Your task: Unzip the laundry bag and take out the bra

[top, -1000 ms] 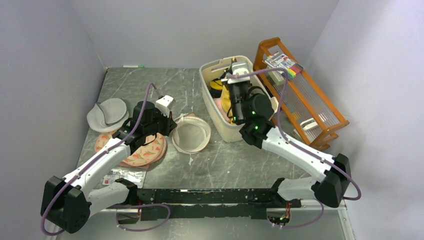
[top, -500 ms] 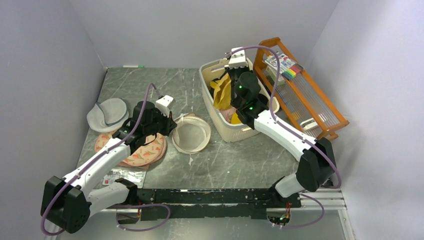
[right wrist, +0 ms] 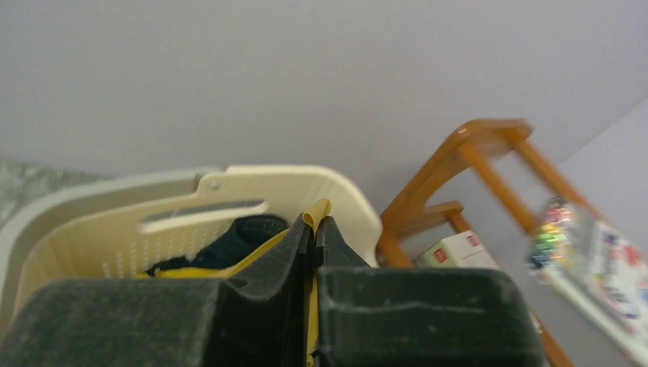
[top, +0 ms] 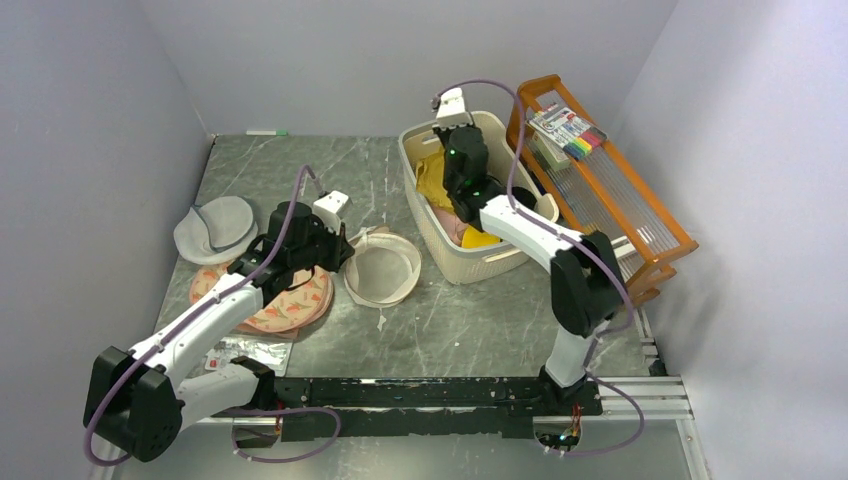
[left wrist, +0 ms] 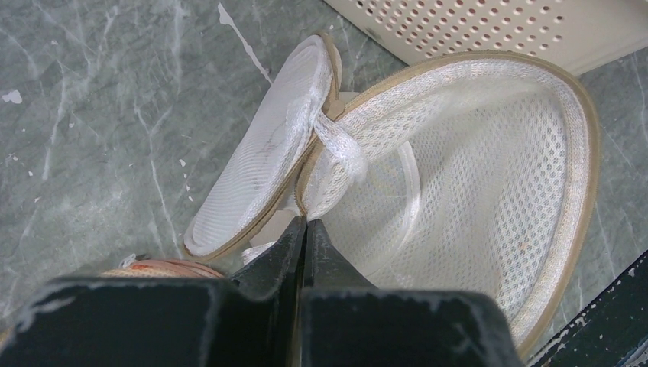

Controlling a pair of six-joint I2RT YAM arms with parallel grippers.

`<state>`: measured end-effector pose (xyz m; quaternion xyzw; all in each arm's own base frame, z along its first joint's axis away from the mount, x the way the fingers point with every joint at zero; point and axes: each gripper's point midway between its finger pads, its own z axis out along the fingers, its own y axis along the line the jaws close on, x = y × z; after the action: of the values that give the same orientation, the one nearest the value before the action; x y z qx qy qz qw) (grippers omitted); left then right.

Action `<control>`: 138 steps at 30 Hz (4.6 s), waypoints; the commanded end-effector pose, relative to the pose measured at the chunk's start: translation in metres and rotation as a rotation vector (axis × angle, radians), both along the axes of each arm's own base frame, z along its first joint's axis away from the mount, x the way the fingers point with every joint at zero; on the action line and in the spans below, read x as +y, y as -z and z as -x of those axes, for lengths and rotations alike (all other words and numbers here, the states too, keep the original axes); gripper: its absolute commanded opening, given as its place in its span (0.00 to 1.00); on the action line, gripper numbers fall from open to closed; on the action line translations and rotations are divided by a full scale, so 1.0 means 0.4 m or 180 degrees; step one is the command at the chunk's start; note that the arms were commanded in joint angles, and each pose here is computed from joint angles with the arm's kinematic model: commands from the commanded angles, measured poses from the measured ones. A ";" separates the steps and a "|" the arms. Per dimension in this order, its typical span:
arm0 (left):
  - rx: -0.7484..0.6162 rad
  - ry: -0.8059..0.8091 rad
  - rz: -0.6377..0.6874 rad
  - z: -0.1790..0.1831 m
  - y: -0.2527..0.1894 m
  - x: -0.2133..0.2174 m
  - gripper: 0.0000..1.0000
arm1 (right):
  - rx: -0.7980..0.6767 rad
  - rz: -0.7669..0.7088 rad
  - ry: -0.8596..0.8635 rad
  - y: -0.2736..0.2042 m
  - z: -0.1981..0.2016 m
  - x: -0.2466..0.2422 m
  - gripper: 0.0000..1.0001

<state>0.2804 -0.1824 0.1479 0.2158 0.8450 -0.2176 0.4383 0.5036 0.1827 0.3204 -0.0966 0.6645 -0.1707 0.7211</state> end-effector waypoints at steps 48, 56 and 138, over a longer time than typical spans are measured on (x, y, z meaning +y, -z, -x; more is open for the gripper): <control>0.0734 -0.2410 0.0680 -0.080 -0.032 0.242 0.96 | 0.0888 -0.0782 -0.2076 0.104 0.332 0.134 0.92; 0.2237 -0.2522 0.1999 -0.081 0.074 0.185 0.96 | 0.0785 -0.0661 -0.1903 0.108 0.328 0.101 0.92; -0.2298 0.0453 -0.2167 -0.099 -0.102 0.099 0.08 | 0.0636 -0.0751 -0.1702 0.080 0.338 0.074 0.92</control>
<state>0.3228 -0.1363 0.1953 0.4364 0.6573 0.1213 0.6024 0.3652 0.2100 0.2857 -0.2052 0.7039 0.1127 0.6706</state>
